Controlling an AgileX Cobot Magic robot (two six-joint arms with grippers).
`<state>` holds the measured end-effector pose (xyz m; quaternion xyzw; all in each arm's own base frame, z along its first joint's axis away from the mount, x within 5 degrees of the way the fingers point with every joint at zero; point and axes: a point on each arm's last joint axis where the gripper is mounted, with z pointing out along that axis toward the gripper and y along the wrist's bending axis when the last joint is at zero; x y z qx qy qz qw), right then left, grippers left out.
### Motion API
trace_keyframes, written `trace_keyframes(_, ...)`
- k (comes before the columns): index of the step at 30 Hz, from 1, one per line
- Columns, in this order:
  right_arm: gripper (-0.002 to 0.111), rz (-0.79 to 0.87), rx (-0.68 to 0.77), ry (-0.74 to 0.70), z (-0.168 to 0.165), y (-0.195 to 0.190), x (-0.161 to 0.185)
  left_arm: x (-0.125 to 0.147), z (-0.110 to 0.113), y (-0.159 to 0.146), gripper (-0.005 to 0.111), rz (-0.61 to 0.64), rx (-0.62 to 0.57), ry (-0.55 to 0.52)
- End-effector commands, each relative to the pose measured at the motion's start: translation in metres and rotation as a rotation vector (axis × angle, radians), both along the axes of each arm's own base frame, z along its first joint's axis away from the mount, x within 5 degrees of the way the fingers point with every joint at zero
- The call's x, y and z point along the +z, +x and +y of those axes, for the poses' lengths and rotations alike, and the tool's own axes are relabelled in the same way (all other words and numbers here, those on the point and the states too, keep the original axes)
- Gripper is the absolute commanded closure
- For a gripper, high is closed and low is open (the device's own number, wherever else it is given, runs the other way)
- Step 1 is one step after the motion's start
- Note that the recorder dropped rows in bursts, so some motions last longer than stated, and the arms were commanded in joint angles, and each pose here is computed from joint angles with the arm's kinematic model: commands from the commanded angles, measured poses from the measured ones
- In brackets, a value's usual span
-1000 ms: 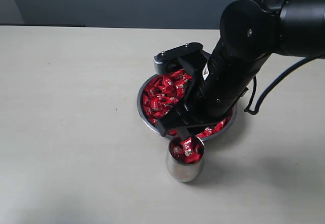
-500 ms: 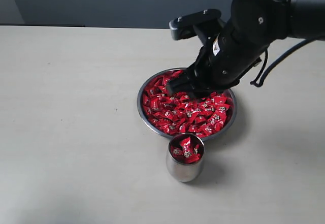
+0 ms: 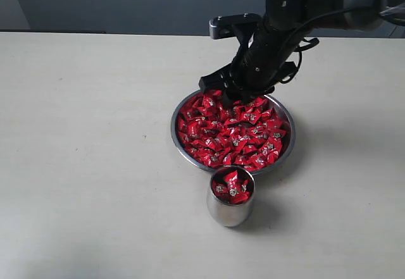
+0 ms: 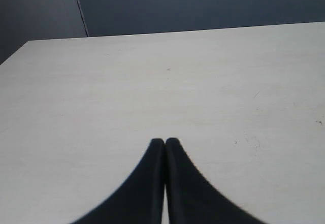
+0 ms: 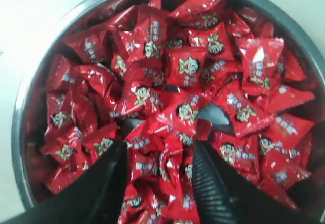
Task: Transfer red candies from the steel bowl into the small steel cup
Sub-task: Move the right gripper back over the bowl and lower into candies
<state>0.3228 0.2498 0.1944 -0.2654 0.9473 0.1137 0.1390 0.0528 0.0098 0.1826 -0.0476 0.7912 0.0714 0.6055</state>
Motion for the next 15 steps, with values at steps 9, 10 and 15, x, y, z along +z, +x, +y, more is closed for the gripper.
trace_keyframes(9,0.067,0.045,0.074,-0.083,0.03,0.048,-0.032,0.0,0.0,0.0,0.106,-0.012,0.002,0.002)
trace_keyframes(10,0.067,0.054,0.077,-0.094,0.031,0.05,-0.036,0.0,0.0,0.0,0.106,-0.012,0.002,0.002)
trace_keyframes(15,0.067,0.064,0.102,-0.176,0.027,0.053,-0.054,0.0,0.0,0.0,0.106,-0.012,0.002,0.002)
